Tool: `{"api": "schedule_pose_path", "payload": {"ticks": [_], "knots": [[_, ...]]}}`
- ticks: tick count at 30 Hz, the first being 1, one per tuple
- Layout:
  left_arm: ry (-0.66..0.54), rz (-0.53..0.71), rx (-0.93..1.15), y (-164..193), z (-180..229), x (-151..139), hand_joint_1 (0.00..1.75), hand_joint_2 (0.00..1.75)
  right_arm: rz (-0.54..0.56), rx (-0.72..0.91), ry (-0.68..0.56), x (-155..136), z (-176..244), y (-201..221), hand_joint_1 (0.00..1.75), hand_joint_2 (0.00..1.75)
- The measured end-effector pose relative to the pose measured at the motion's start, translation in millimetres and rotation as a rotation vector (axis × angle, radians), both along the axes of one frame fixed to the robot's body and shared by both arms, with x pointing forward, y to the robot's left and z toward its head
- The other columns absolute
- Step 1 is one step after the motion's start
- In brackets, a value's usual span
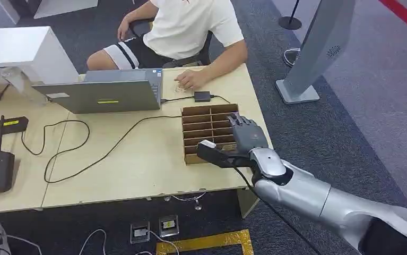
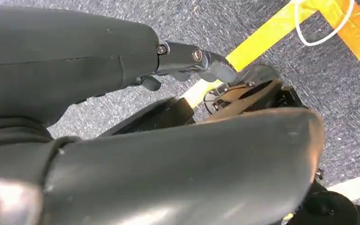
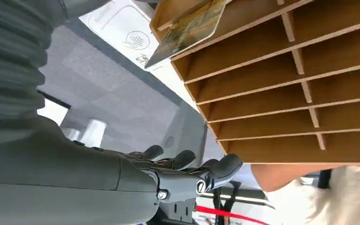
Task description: Pass the card to the sensor for recognition and then transmit it.
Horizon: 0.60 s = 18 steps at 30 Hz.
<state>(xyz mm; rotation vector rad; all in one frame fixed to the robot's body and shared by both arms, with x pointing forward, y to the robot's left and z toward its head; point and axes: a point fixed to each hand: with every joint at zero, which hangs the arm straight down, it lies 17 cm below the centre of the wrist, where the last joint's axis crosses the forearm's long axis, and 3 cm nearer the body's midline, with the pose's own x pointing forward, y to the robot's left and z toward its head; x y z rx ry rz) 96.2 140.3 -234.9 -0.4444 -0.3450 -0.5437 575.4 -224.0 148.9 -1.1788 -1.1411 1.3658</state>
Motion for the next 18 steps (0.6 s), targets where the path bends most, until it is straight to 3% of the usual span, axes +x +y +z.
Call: {"api": "schedule_pose_path", "payload": {"ticks": [18], "knots": [[-0.001,-0.001,-0.001,-1,0,1,0.0,0.0,0.035,0.009,-0.015,-5,-14,7,0.0,1.75]]}}
